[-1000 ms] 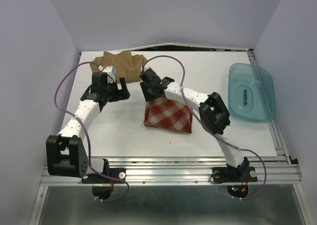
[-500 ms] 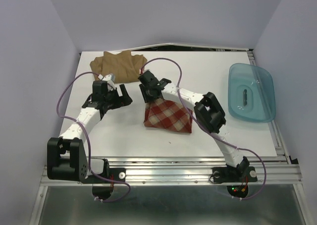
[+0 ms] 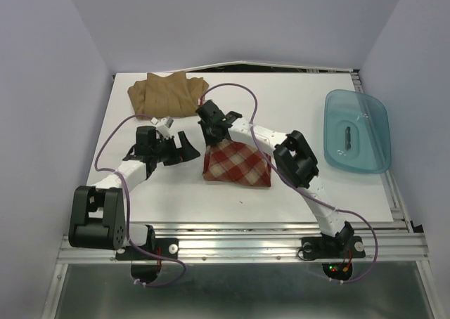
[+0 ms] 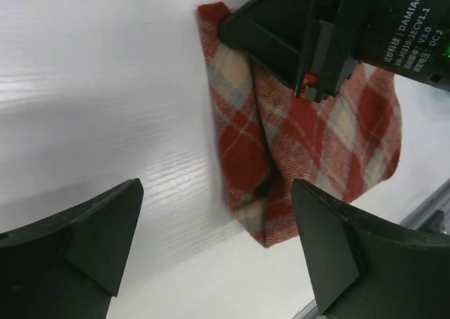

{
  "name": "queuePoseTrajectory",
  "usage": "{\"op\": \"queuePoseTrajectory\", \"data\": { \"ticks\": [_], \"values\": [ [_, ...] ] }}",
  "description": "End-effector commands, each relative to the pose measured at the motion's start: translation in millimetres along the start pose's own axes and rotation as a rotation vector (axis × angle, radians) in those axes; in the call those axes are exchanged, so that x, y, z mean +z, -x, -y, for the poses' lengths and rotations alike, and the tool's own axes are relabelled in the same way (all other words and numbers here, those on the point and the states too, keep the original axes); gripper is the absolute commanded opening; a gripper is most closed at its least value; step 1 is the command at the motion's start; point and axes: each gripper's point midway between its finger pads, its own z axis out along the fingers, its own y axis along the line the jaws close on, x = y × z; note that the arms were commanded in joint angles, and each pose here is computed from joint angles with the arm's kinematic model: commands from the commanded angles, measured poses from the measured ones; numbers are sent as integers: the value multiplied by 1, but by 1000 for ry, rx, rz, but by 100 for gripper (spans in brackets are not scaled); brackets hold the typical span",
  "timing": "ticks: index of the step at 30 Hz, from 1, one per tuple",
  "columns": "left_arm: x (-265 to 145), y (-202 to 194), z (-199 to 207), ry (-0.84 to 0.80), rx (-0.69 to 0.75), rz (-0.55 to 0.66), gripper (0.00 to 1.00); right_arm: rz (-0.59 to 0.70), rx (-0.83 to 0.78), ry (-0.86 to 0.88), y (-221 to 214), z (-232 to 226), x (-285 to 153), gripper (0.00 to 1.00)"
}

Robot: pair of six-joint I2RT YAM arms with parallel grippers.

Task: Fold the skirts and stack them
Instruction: Fold the skirt

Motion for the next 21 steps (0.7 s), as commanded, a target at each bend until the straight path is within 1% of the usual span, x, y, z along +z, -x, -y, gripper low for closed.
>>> {"op": "queuePoseTrajectory", "data": {
  "ticks": [1,6,9,10,15,17,21],
  "values": [
    [8,-1,18,-146,-19,7,99,82,61,78,40,-16,-34,1],
    [25,-3,17,-154,-48,15,99,92,99,133,51,-22,-49,1],
    [33,-8,17,-174,-64,-8,99,100,114,148,55,-24,-57,1],
    [36,-14,17,-190,-76,-34,99,106,121,147,58,-20,-59,1],
    [43,-27,35,-301,-120,-90,99,111,139,150,63,-17,-60,1],
    [45,-26,39,-319,-117,-75,99,109,139,151,62,-17,-59,1],
    [48,-36,50,-372,-146,-103,99,108,151,155,64,-14,-56,1]
  ]
}}
